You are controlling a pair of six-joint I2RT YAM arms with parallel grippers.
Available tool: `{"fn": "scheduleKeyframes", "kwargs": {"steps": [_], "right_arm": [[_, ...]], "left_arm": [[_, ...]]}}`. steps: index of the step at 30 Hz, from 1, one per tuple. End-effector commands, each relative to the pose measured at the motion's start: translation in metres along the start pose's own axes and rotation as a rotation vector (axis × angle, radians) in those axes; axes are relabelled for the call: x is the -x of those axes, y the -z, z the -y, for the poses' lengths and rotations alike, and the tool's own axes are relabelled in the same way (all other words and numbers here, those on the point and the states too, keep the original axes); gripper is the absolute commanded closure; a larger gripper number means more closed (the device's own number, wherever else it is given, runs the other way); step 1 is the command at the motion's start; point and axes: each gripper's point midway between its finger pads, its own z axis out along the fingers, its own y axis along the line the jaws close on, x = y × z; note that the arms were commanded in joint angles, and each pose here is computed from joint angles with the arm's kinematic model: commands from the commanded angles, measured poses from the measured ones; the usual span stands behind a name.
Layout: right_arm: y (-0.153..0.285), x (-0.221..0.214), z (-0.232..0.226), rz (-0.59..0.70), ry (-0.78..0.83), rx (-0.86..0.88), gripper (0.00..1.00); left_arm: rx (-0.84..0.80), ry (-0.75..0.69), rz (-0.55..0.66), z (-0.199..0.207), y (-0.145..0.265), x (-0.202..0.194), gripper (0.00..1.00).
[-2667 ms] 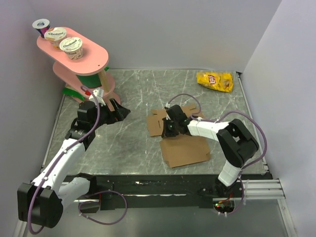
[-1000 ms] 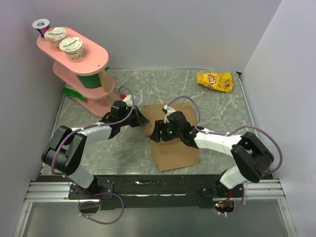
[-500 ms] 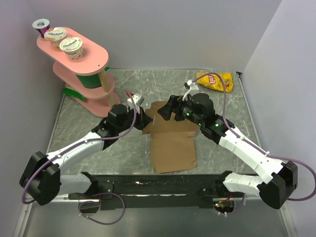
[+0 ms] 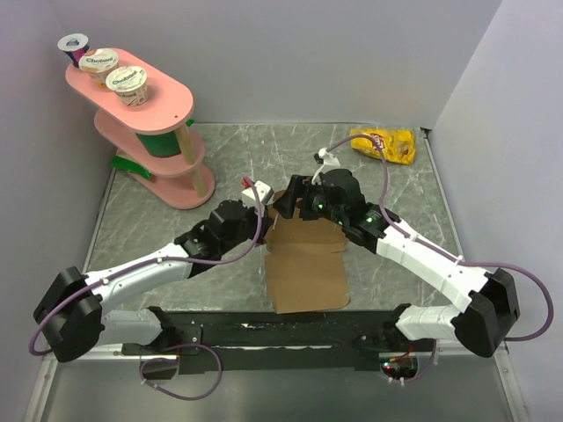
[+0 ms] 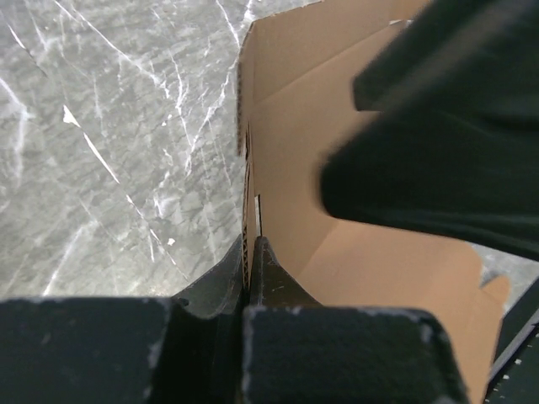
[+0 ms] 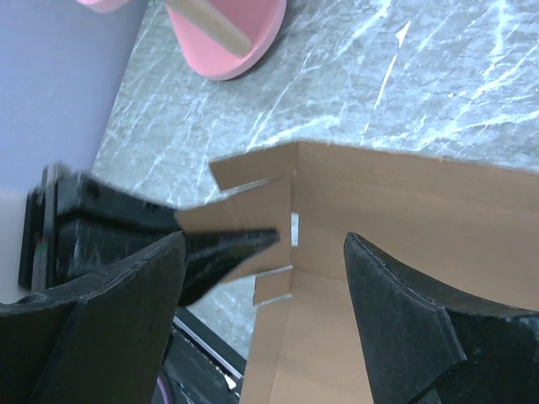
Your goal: Fold the paper box
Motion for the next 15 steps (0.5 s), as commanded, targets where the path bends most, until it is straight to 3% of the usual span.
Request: {"fn": "scheduleKeyframes", "kwargs": {"steps": [1, 7, 15], "right_arm": [[-0.001, 0.029, -0.017, 0.101, -0.052, 0.035, 0.18], [-0.01, 0.034, -0.009, 0.127, -0.089, -0.019, 0.16], [-0.024, 0.026, -0.007, 0.1, -0.12, -0.032, 0.19]], "left_arm": [[0.069, -0.064, 0.034, -0.001, -0.001, 0.004, 0.99], [0.053, -0.072, 0.059, 0.014, 0.0, 0.0, 0.99], [0.152, -0.114, 0.036, 0.013, -0.004, -0.01, 0.99]]}}
